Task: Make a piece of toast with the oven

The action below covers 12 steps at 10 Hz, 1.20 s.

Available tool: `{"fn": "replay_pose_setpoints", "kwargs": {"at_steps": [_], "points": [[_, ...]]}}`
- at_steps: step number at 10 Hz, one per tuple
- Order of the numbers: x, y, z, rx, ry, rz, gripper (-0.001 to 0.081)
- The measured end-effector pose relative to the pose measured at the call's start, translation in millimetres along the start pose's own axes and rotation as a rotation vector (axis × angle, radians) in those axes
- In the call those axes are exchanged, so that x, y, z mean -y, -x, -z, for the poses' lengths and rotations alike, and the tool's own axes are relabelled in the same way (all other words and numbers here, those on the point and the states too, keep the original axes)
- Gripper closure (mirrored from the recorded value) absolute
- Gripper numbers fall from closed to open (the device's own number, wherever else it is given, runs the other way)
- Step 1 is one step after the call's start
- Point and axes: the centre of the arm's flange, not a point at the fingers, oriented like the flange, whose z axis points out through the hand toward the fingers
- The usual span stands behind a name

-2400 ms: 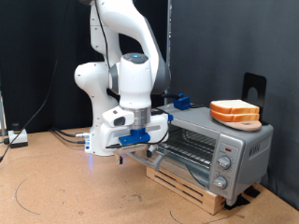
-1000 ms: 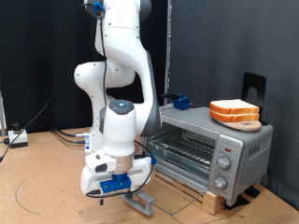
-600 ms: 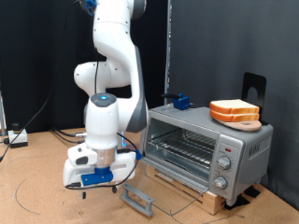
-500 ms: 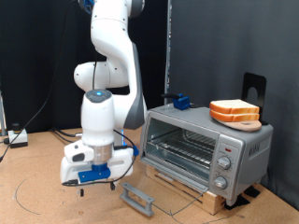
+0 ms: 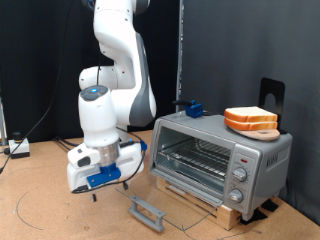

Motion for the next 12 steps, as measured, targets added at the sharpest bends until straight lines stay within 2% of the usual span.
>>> {"fn": "replay_pose_setpoints", "kwargs": {"at_steps": [1,2,4,6,7,9,10,11,12], "points": [[3,6,12,0.036,-0.07,0.033,-0.0001],[6,13,23,0.08,-0.115,0.067,-0.0001],[11,26,46,0.15,-0.18,0.11,-0.0001],[15,38,69,0.175,-0.223,0.138,-0.0001],[17,43,81,0.169,-0.235,0.157,-0.0001],[16,57,100,0.15,-0.216,0.181,-0.0001],[16,56,99,0.152,-0.221,0.177,-0.0001],[21,59,99,0.167,-0.263,0.202,-0.0001],[30,68,102,0.209,-0.323,0.264,-0.0001]]}}
